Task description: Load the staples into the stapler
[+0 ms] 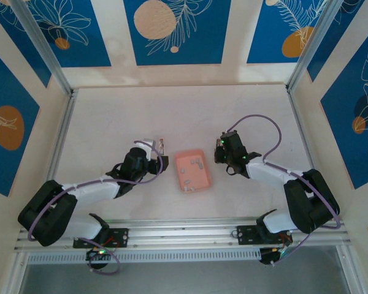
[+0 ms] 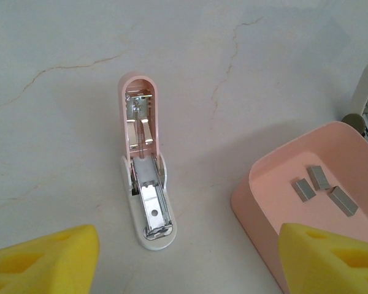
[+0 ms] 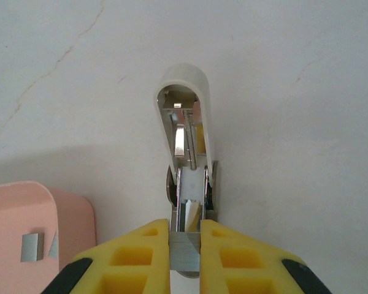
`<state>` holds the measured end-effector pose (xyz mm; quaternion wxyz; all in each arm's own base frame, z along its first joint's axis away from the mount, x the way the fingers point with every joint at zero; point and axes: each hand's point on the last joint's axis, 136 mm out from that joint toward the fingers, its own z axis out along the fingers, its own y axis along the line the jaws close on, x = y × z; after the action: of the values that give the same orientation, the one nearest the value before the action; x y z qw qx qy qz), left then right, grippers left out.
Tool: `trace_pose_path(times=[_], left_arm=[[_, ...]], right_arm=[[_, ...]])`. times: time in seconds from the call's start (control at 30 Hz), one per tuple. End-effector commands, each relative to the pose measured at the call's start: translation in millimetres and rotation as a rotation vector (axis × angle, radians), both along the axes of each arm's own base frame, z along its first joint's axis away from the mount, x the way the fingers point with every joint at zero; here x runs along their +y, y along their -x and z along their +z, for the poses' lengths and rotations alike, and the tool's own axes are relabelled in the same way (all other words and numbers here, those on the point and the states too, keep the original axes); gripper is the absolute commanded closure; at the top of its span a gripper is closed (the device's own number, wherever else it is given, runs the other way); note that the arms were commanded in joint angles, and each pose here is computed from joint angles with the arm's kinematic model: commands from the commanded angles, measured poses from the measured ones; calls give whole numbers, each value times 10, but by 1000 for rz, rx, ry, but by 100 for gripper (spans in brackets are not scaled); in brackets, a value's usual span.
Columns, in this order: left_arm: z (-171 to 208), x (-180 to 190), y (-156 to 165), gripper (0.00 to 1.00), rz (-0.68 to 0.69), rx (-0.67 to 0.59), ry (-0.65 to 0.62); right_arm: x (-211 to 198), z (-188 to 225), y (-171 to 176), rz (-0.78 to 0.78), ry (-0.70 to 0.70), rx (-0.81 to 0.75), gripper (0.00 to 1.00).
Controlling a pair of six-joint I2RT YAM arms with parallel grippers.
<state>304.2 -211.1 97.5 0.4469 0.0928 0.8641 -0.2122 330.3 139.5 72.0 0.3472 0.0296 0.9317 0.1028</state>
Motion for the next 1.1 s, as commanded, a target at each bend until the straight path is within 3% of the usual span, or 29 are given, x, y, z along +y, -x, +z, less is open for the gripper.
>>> trace_pose_path(times=[0.0,1.07], left_arm=[[37,-23,21,24,-20,-23,-2],[-59,-49,6,23,-23,0,-6]], right_arm=[[48,-3,-31,33,-15,-8,84],[80,-64,-135,64,-11,6,84]])
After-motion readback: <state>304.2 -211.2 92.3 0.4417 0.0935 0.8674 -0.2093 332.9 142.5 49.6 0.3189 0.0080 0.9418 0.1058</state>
